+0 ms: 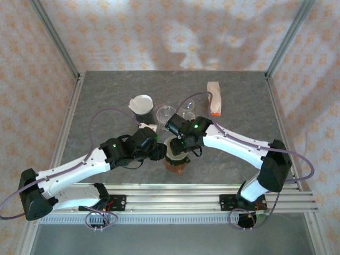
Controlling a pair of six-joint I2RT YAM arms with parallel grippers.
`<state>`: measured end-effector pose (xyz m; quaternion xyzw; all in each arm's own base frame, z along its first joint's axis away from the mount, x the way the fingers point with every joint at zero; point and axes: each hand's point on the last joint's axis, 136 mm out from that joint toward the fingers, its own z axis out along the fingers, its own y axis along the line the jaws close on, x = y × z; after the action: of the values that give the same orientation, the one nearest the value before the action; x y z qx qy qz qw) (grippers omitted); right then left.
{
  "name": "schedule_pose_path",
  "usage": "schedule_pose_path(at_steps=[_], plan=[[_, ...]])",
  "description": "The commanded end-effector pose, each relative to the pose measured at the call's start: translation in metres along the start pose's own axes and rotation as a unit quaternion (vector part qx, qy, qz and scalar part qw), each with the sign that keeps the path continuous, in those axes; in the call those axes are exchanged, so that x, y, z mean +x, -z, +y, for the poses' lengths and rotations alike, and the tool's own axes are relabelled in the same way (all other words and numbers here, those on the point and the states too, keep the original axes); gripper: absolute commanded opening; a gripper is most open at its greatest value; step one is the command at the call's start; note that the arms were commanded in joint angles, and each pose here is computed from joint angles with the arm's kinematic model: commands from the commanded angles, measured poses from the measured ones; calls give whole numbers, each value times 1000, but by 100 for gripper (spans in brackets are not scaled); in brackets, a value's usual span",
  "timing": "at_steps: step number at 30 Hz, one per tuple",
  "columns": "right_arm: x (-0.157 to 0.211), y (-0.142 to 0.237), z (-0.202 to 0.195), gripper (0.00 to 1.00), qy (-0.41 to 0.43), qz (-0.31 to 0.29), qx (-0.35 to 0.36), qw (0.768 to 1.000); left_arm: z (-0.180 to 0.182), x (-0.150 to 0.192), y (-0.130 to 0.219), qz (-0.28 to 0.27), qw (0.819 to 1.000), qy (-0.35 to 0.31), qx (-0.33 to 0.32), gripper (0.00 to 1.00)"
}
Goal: Place the coffee filter in the dripper
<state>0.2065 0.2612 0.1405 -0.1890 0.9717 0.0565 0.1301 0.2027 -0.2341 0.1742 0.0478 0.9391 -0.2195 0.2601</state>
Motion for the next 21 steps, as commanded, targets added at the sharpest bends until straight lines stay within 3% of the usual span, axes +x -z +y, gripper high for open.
schedule_pose_path(at_steps=[1, 21], plan=[[2, -10, -6, 65, 9, 7, 18, 1000, 4, 4, -5, 4, 1000, -1, -7, 47], [5, -25, -5, 65, 15, 17, 33, 999, 5, 7, -7, 7, 1000, 0, -8, 47]])
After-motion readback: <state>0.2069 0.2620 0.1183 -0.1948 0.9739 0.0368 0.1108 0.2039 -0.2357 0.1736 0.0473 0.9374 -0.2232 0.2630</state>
